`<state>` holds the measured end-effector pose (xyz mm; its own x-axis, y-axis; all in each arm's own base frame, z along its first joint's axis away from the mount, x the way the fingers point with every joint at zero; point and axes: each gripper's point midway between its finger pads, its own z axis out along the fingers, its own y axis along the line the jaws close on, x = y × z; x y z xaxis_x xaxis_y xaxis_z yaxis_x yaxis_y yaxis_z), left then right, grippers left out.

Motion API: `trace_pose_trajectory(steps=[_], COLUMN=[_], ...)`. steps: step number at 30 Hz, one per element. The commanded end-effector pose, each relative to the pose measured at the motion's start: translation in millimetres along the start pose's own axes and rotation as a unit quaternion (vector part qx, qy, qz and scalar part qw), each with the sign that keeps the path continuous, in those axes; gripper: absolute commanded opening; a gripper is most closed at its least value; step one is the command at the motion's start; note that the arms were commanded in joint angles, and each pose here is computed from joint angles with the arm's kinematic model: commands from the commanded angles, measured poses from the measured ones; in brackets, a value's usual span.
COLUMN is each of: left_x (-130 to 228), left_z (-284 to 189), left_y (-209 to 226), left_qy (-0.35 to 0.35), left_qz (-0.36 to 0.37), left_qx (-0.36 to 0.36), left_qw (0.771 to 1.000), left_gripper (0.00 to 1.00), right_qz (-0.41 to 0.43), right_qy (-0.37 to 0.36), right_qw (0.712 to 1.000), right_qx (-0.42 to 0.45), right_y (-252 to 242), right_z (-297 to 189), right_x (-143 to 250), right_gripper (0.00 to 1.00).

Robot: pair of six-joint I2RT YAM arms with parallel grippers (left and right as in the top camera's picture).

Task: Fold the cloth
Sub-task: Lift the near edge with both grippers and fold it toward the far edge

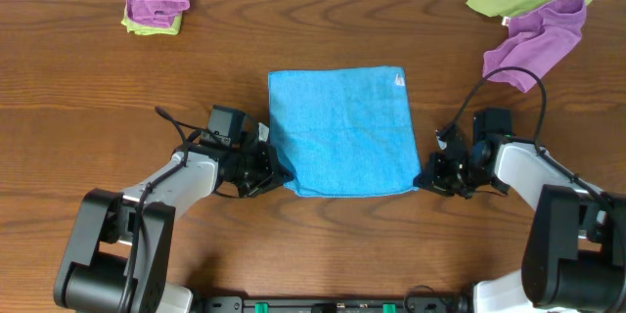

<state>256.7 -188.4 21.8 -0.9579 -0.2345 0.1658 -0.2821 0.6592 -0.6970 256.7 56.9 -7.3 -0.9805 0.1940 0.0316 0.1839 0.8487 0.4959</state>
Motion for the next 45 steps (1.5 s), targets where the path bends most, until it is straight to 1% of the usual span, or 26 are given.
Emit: trace_pose_trajectory(steps=[1, 3, 7, 15, 19, 23, 29, 34, 38, 42, 45], left_x=[2, 0, -8, -46, -66, -77, -98, -112, -127, -144, -157], left_z=[3, 3, 1, -16, -24, -30, -38, -45, -55, -64, -60], left_y=[3, 2, -6, -36, -45, -52, -53, -61, -59, -55, -59], left_qy=[0.004, 0.001, -0.011, -0.067, -0.103, -0.126, -0.172, -0.207, -0.231, -0.242, -0.236], left_qz=[-0.004, -0.001, 0.013, 0.075, 0.093, 0.105, 0.118, 0.134, 0.130, 0.118, 0.122], left_qx=[-0.003, -0.001, 0.010, 0.025, 0.011, 0.007, -0.019, -0.016, -0.015, -0.010, -0.002], left_qw=[1.000, 1.000, 1.000, 0.995, 0.990, 0.986, 0.978, 0.969, 0.964, 0.963, 0.964], left_gripper=[0.06, 0.06, 0.06, 0.06, 0.06, 0.06, 0.06, 0.06, 0.06, 0.06, 0.06], right_qz=[0.024, 0.024, 0.025, -0.002, -0.024, -0.053, -0.066, -0.061, -0.060, -0.059, -0.068], right_qy=[0.021, 0.021, 0.013, -0.029, -0.043, -0.060, -0.104, -0.139, -0.159, -0.181, -0.186], right_qw=[0.999, 0.999, 1.000, 1.000, 0.999, 0.997, 0.992, 0.988, 0.985, 0.981, 0.980], right_qx=[0.030, 0.006, -0.003, -0.007, -0.010, -0.014, -0.001, -0.009, -0.016, -0.025, -0.028], right_y=[-18, -9, 1, 27, 41, 59, 70, 77, 80, 86, 93], right_z=[10, 9, -1, -39, -45, -47, -49, -53, -54, -56, -54], right_x=[12, 10, 0, -41, -54, -65, -89, -106, -116, -129, -140], right_gripper=[0.02, 0.01, 0.02, 0.02, 0.02, 0.02, 0.01, 0.02, 0.02, 0.02, 0.02])
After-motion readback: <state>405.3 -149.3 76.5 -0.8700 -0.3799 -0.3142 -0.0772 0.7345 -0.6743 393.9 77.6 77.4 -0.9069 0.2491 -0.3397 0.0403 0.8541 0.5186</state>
